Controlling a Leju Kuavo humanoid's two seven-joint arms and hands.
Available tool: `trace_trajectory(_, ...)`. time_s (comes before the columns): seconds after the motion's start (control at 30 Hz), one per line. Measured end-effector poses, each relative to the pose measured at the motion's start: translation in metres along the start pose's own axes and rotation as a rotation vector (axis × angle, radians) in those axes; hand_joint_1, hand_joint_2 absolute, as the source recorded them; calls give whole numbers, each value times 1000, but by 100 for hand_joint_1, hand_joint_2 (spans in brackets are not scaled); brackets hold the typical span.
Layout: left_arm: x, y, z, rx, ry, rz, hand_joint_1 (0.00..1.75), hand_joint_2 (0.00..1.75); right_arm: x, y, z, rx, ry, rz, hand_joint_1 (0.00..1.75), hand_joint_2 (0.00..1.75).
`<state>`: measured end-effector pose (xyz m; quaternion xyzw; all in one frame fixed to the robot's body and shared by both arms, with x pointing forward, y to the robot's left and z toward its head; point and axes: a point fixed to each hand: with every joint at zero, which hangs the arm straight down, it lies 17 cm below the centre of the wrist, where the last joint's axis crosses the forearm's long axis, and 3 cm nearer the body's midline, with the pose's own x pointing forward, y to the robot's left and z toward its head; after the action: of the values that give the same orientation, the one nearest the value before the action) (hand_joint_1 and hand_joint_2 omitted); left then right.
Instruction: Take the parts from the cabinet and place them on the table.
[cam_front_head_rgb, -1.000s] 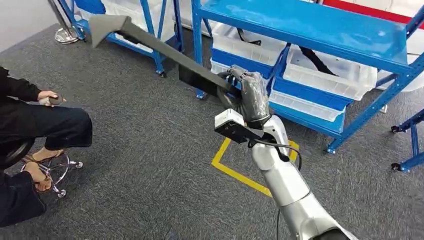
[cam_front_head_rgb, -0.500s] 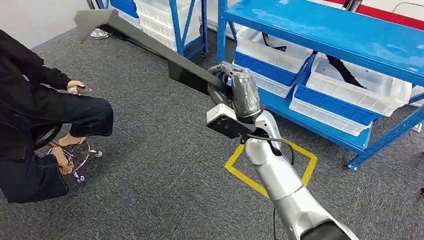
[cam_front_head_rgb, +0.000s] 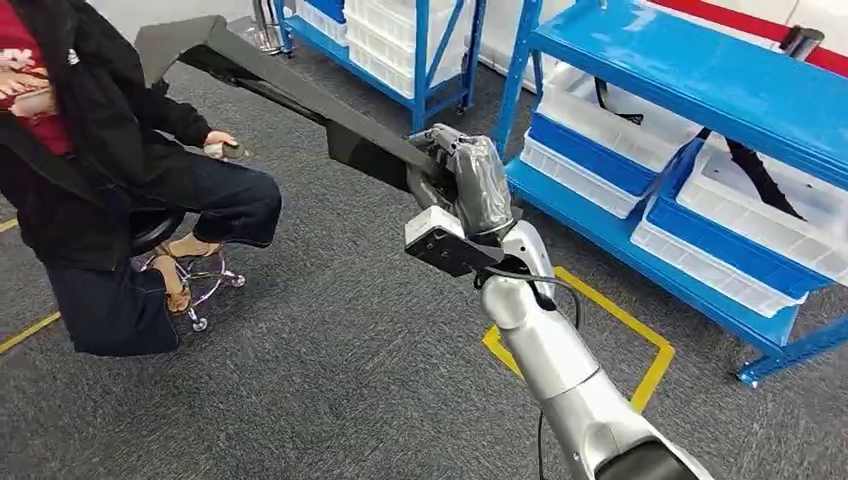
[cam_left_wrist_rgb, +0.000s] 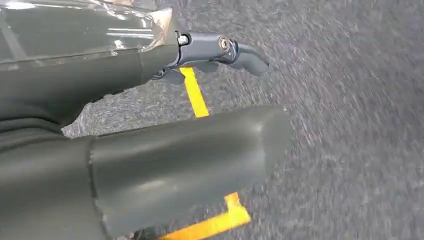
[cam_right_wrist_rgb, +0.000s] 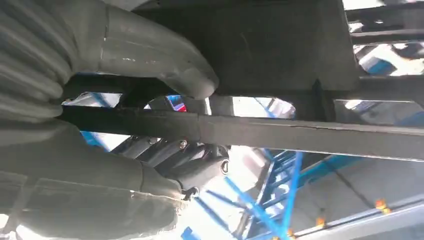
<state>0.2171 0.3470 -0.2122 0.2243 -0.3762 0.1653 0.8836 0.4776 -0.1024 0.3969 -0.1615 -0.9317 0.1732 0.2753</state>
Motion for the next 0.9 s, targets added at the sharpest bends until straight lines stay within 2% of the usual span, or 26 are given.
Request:
trace_trajectory(0.17,-1,-2,0,-4,6,-4,0,0,-12,2,15,15,31,11,175,175)
trace_trajectory(0.9,3,-3,-2,-10,0,3,0,0,-6,3,12,8,23,15,175,175)
